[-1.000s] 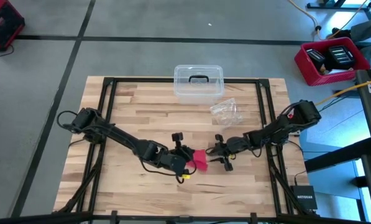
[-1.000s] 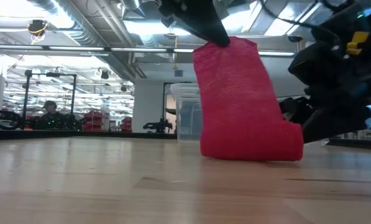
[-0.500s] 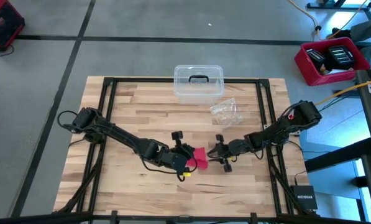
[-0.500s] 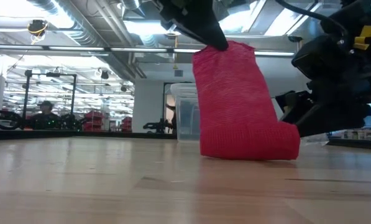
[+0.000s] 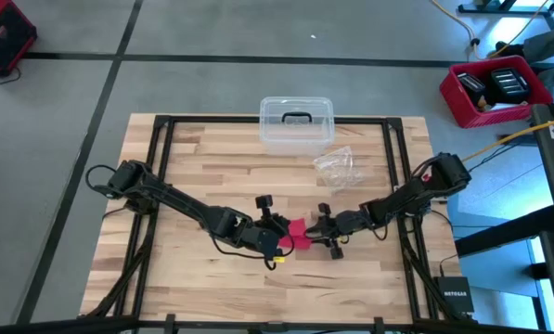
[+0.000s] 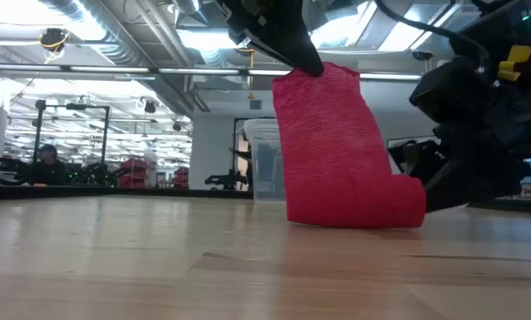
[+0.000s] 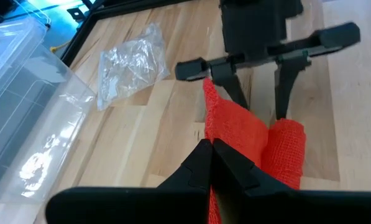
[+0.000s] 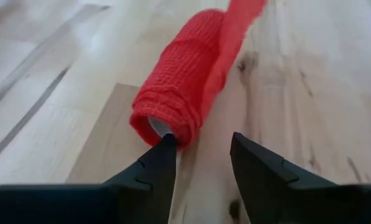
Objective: Roll bandage
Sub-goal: Roll the red bandage
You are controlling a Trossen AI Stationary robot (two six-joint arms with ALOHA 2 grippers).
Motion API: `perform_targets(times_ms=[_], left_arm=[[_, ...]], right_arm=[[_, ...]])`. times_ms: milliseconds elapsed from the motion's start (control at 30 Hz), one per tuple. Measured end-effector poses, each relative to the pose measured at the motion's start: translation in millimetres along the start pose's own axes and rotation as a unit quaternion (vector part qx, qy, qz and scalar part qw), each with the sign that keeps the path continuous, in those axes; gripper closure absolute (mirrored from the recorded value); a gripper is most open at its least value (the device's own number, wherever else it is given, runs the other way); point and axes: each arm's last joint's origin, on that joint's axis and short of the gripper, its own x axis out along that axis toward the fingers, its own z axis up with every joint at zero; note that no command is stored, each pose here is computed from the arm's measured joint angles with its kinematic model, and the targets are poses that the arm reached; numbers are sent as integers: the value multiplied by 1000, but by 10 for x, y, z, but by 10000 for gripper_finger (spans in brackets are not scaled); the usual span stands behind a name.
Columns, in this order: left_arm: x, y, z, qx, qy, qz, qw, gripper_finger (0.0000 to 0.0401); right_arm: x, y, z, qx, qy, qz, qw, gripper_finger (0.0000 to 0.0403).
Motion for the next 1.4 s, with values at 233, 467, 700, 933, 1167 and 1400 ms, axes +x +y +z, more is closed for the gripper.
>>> perform_targets(times_ms=[233, 467, 700, 933, 1167, 1400], left_arm=[[-3, -1, -5, 0, 2, 0, 1000, 398], [-33, -40, -10, -4, 0, -5, 1000, 398], [-40, -46, -11, -4, 0, -6, 1000, 398], [-57, -68, -14, -3, -2, -8, 1000, 398], [-68, -82, -13, -1, -4, -10, 1000, 398], [-250, -15, 198, 17, -43, 25, 999, 398]], right_arm=[[113, 17, 87, -13, -1, 4, 1000, 249], [150, 21, 210, -16, -28, -6, 999, 249], [227, -3, 263, -31, -45, -58, 997, 249], [432, 10, 214, -48, -31, -61, 997, 288], [468, 11, 208, -62, -32, -74, 995, 384], [437, 204, 201, -108, -33, -75, 991, 394]])
